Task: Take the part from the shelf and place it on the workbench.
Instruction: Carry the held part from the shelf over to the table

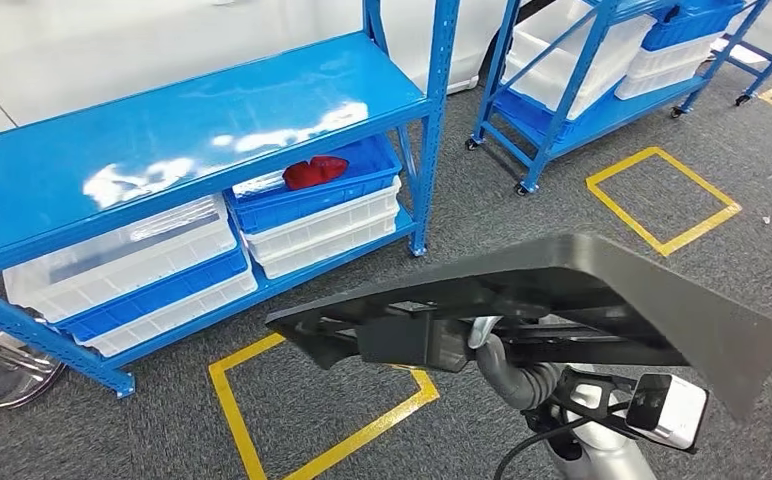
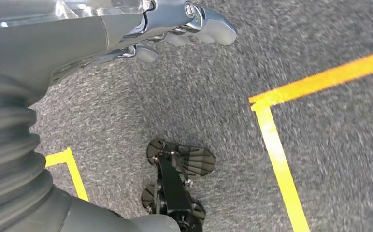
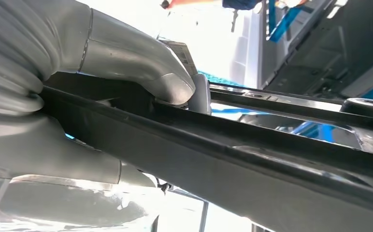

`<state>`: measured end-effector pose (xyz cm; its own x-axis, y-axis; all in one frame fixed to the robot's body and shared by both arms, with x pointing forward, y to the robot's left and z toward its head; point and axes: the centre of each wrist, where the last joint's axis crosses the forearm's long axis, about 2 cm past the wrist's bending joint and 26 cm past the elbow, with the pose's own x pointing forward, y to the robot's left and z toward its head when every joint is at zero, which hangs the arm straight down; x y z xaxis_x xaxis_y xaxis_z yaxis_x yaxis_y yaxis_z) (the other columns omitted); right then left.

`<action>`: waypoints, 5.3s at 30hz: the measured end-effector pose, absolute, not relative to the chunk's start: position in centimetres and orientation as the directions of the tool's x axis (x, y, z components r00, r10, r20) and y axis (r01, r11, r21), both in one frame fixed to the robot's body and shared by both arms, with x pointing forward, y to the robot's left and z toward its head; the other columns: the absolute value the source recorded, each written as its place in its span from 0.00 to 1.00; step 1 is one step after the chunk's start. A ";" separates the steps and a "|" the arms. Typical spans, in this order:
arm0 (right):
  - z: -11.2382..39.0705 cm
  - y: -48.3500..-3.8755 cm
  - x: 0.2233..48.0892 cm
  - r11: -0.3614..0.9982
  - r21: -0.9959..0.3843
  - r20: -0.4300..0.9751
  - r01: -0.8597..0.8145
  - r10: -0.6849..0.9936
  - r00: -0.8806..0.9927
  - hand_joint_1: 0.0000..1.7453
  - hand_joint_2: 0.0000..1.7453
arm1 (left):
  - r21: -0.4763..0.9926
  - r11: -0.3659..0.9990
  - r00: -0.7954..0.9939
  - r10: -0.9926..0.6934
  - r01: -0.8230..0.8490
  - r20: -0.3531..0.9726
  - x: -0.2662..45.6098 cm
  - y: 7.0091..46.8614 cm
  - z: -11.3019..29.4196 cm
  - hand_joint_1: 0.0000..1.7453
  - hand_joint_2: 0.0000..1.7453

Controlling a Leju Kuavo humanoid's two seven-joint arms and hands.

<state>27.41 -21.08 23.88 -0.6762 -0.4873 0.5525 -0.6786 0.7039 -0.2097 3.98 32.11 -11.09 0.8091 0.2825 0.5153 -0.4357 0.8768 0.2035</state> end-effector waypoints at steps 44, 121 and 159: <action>25.2 -21.6 28.1 0.728 -0.129 0.521 -0.673 -0.528 -0.671 1.00 1.00 | 0.204 0.880 0.837 0.303 -0.429 0.455 3.6 32.5 -11.1 0.00 1.00; 24.7 -22.6 27.6 0.749 -0.101 0.532 -0.655 -0.516 -0.671 1.00 1.00 | 0.189 0.874 0.830 0.327 -0.447 0.453 3.8 32.4 -11.1 0.00 1.00; 26.1 -20.3 28.8 0.700 -0.122 0.544 -0.704 -0.546 -0.638 1.00 1.00 | 0.132 0.880 0.811 0.350 -0.456 0.469 4.3 30.6 -11.1 0.00 1.00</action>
<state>28.81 -20.31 26.06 -0.6377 -0.5459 0.5435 -0.7035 0.7001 -0.1222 4.33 30.65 -11.13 0.8106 0.3500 0.4694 -0.4563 0.8800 0.1318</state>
